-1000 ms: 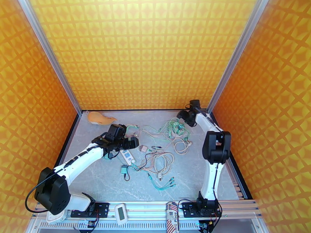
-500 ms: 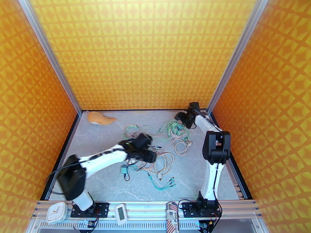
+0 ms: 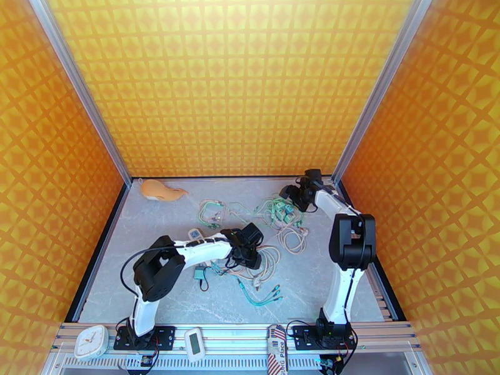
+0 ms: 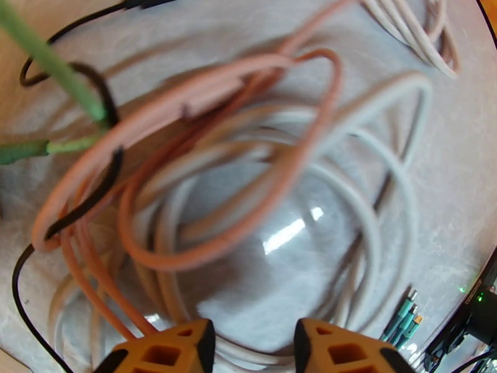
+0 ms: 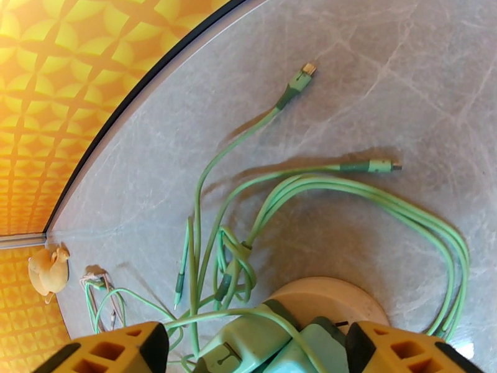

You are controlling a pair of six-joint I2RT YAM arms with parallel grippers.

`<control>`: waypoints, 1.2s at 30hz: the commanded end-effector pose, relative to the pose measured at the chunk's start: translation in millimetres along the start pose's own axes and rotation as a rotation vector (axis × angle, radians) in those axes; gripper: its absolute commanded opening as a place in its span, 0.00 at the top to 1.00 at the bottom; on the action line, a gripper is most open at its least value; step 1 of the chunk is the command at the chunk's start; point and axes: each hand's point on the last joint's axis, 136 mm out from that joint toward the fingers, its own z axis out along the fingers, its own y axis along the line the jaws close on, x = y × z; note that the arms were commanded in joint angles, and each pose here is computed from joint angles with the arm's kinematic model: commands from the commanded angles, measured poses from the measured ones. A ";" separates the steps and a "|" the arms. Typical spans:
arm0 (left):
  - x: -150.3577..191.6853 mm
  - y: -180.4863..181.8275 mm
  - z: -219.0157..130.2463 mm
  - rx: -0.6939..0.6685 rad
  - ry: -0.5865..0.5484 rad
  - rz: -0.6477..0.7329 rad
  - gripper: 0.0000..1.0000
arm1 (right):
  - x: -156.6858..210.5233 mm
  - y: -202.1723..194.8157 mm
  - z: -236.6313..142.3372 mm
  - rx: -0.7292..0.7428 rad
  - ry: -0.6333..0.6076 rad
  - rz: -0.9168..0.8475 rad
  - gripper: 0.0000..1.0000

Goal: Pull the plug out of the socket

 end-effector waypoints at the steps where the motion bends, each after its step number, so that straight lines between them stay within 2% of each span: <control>1: 11.4 47.5 -6.5 -0.111 0.036 -0.080 0.60 | 27.2 -11.6 1.0 0.036 0.074 -0.005 0.21; 10: 18.6 153.5 -39.4 -0.268 0.029 -0.189 0.61 | 44.4 -12.1 -4.6 0.002 0.083 0.029 0.21; 19: -5.3 221.4 -62.3 -0.324 -0.020 -0.229 0.60 | 56.6 -16.1 -16.0 0.014 0.084 0.027 0.20; 25: -27.9 254.0 -77.7 -0.351 -0.063 -0.246 0.58 | 53.8 -23.4 -21.9 0.072 0.077 -0.008 0.14; 29: -49.3 253.8 -100.5 -0.348 -0.120 -0.241 0.53 | 58.4 -23.5 -18.3 0.059 0.095 0.009 0.15; 33: -67.8 227.9 -130.9 -0.284 -0.209 -0.250 0.41 | 73.9 -20.2 -14.5 0.001 0.119 0.074 0.17; 36: -73.8 204.0 -153.7 -0.241 -0.274 -0.242 0.36 | 88.0 -11.8 -15.8 -0.042 0.128 0.103 0.17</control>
